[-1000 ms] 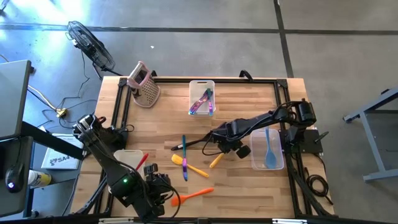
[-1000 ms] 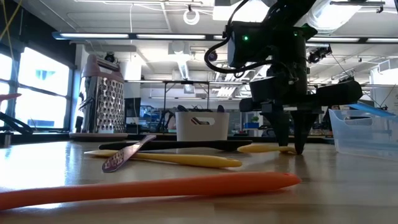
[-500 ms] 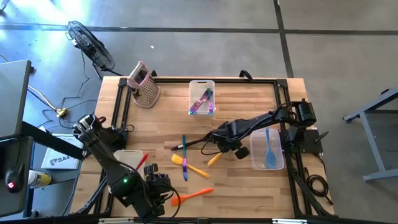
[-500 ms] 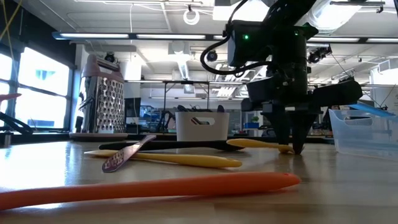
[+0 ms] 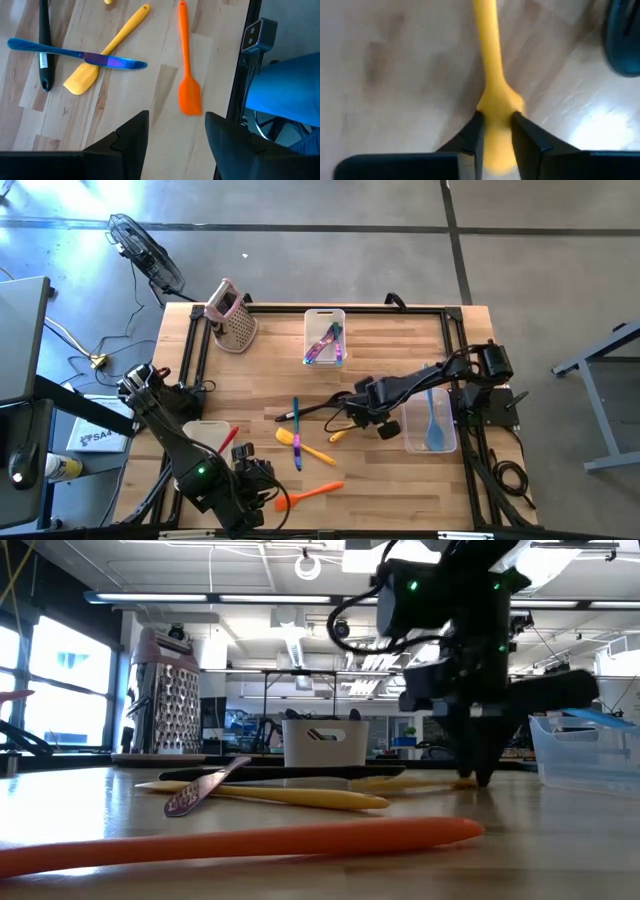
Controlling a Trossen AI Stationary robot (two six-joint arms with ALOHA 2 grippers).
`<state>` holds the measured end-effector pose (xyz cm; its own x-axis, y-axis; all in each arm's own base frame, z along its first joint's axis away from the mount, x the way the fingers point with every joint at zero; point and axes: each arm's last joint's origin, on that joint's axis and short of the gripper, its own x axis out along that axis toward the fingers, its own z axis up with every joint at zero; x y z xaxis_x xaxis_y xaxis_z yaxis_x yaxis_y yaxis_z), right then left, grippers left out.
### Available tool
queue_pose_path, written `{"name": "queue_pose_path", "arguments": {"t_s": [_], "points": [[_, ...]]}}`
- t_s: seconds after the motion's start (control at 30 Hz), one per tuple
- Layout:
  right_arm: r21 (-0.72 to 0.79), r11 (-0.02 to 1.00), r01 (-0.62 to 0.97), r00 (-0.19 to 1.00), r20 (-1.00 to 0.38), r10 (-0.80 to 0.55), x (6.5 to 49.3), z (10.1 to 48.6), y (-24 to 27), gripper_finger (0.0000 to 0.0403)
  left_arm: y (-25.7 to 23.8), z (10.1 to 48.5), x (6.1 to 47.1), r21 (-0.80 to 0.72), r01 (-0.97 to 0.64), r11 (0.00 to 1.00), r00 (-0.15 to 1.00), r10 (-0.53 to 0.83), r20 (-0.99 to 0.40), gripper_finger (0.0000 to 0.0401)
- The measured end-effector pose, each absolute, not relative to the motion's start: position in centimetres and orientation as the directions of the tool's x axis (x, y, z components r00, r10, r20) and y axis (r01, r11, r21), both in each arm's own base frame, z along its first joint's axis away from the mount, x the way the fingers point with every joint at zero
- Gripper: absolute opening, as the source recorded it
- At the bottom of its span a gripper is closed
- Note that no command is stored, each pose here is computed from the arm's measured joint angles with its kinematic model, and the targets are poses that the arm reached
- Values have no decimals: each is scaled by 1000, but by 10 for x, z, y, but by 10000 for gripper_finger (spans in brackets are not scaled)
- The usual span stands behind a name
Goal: Pick & Place Kitchen Items
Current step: Put the yellow spatula into the left white bin
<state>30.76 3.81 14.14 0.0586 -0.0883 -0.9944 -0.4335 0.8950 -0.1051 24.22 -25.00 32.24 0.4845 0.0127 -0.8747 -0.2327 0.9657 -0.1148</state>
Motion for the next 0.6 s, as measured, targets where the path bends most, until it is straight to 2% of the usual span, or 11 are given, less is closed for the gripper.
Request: {"name": "queue_pose_path", "arguments": {"t_s": [0.07, 0.13, 0.6], "points": [[-109, 893, -436, 67, -994, -89, 304, 148, 43, 16, -250, 322, 242, -113, -231, 967, 484, 13, -875, 187], [-108, 891, -441, 67, -994, -87, 303, 149, 49, 0, -250, 322, 242, -112, -229, 967, 484, 13, -875, 187], [-163, 898, -409, 101, -986, -132, 305, 152, 45, 2, -250, 322, 242, -109, -226, 968, 485, 15, -874, 187]]}}
